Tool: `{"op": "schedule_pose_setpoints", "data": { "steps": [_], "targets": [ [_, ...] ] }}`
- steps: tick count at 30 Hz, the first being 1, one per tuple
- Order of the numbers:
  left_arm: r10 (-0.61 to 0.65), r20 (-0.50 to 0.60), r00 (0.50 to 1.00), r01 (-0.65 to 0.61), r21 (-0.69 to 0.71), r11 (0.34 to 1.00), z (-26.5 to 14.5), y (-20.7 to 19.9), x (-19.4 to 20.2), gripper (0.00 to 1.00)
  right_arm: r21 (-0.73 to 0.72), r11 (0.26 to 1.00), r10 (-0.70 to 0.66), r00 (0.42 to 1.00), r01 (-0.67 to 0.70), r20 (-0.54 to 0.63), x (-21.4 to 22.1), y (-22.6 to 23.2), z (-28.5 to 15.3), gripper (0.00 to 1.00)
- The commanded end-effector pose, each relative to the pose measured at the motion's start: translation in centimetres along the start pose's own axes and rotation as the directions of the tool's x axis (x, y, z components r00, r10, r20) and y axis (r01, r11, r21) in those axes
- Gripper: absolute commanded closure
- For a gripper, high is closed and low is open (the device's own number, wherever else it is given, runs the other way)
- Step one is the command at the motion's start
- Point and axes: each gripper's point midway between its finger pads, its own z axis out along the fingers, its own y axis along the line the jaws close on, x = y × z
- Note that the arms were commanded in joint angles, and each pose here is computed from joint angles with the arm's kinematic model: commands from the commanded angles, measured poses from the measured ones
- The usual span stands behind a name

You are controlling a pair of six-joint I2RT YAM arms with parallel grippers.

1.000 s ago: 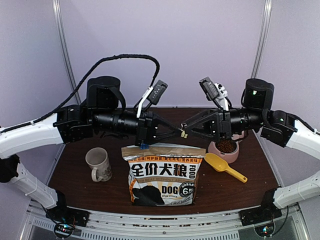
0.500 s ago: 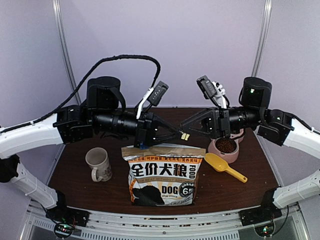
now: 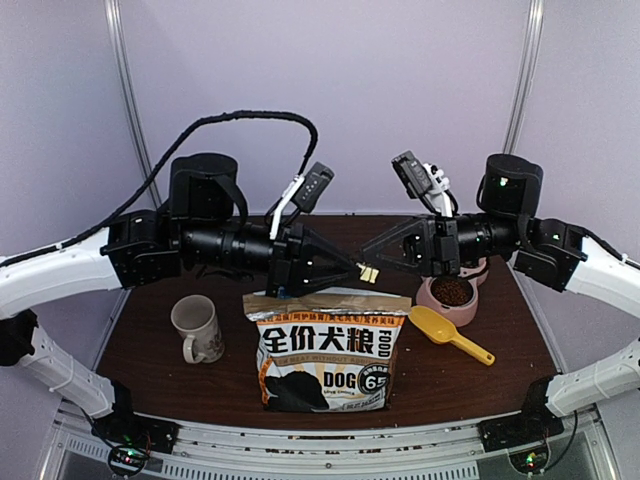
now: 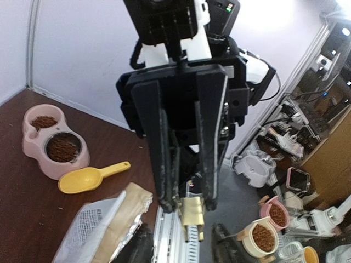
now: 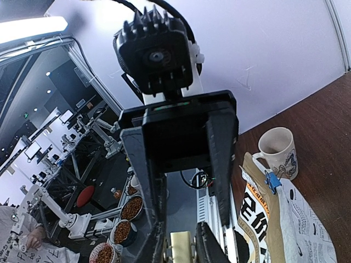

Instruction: Serve the pet food

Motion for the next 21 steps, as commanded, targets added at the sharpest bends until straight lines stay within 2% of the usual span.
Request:
{"op": "schedule_pose_setpoints", "data": {
  "steps": [1, 3, 6, 10, 15, 21],
  "targets": [
    [0.061, 0.053, 0.997, -0.054, -0.114, 0.992, -2.5, 1.0, -1.3, 0.40, 0.020, 0.997, -0.075, 0.997, 0.075, 0.027, -1.3, 0.6, -0.4, 0.99],
    [0.073, 0.050, 0.996, -0.063, -0.180, 0.982, -3.8, 2.2, -1.0, 0.32, 0.089, 0.991, -0.097, 0.995, 0.096, 0.000, -1.1, -0.7, -0.3, 0.99],
    [0.071, 0.053, 0.996, -0.055, -0.259, 0.964, -6.3, 4.5, -0.1, 0.25, 0.191, 0.974, -0.111, 0.992, 0.120, -0.055, -0.9, -3.1, 0.1, 1.00],
    [0.016, 0.025, 1.000, -0.007, -0.333, 0.943, -9.0, 8.6, 3.0, 0.22, 0.294, 0.945, -0.118, 0.988, 0.143, -0.099, -1.1, -6.1, 0.9, 1.00],
    [-0.017, -0.015, 1.000, 0.010, -0.365, 0.931, -10.8, 10.5, 6.1, 0.25, 0.351, 0.922, -0.116, 0.980, 0.166, -0.160, -0.9, -9.0, 2.5, 1.00],
    [-0.041, -0.049, 0.998, 0.020, -0.368, 0.930, -11.1, 10.9, 7.8, 0.41, 0.357, 0.918, -0.103, 0.973, 0.172, -0.206, -0.1, -10.8, 4.6, 1.00]
  ]
}}
